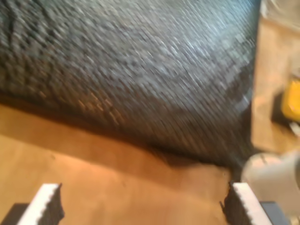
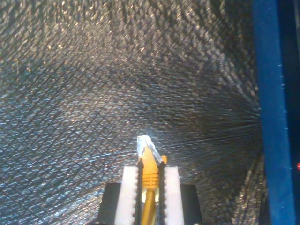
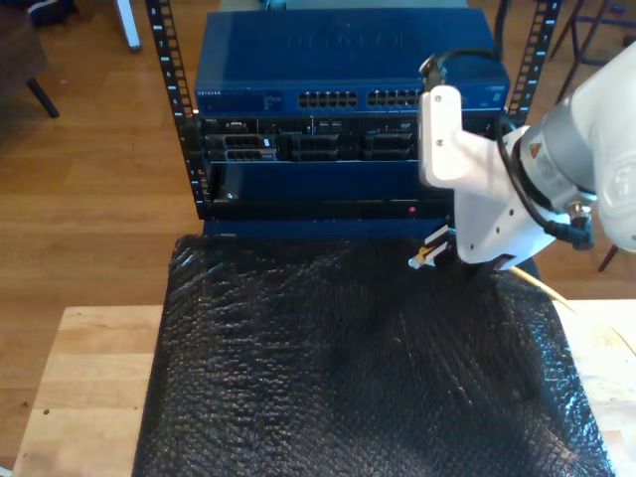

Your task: Grab the cable and plug it in

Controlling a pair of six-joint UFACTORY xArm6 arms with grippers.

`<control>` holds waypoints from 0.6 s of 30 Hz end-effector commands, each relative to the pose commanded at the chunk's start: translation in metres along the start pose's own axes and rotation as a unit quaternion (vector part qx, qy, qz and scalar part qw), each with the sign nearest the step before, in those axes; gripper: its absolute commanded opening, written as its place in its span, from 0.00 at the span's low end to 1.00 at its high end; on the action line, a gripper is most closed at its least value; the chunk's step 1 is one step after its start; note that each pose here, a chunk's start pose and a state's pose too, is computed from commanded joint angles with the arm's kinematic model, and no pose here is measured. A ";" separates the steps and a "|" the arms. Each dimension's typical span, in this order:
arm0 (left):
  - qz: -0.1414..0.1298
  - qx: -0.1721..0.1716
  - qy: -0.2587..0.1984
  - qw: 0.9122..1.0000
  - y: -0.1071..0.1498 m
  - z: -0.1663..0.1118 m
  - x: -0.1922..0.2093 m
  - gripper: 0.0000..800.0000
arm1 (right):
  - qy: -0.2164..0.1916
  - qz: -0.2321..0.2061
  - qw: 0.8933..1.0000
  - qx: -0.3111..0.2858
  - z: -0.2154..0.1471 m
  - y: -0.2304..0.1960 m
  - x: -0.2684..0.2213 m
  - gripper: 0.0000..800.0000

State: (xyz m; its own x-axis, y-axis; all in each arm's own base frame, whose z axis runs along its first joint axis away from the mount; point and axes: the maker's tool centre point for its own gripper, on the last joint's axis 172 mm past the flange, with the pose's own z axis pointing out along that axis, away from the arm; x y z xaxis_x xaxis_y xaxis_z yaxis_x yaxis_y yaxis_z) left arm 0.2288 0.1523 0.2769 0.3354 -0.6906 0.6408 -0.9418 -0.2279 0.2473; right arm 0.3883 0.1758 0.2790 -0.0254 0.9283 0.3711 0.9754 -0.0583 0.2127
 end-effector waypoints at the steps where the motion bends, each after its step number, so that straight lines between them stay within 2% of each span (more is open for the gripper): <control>1: 0.003 -0.004 -0.002 1.000 0.005 0.001 -0.006 1.00 | 0.000 0.001 1.000 0.002 0.002 0.000 0.000 0.00; 3: 0.014 -0.011 -0.010 1.000 0.018 0.003 -0.018 1.00 | -0.002 0.003 1.000 0.008 0.006 -0.002 -0.002 0.00; 11: 0.085 -0.055 -0.033 0.994 0.079 0.020 -0.059 1.00 | -0.006 0.014 1.000 0.018 0.014 -0.004 -0.006 0.00; 18: 0.102 -0.109 -0.019 0.989 0.135 0.046 -0.089 1.00 | -0.009 0.016 0.999 0.027 0.019 -0.010 -0.009 0.00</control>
State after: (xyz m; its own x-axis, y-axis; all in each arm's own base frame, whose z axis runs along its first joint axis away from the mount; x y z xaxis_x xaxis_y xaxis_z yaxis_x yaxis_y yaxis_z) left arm 0.0704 0.1513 0.2199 0.1332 -0.7327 0.6674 -0.9606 0.0704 0.2689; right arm 0.3824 0.1751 0.2566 0.0097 0.9324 0.3612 0.9862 -0.0687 0.1508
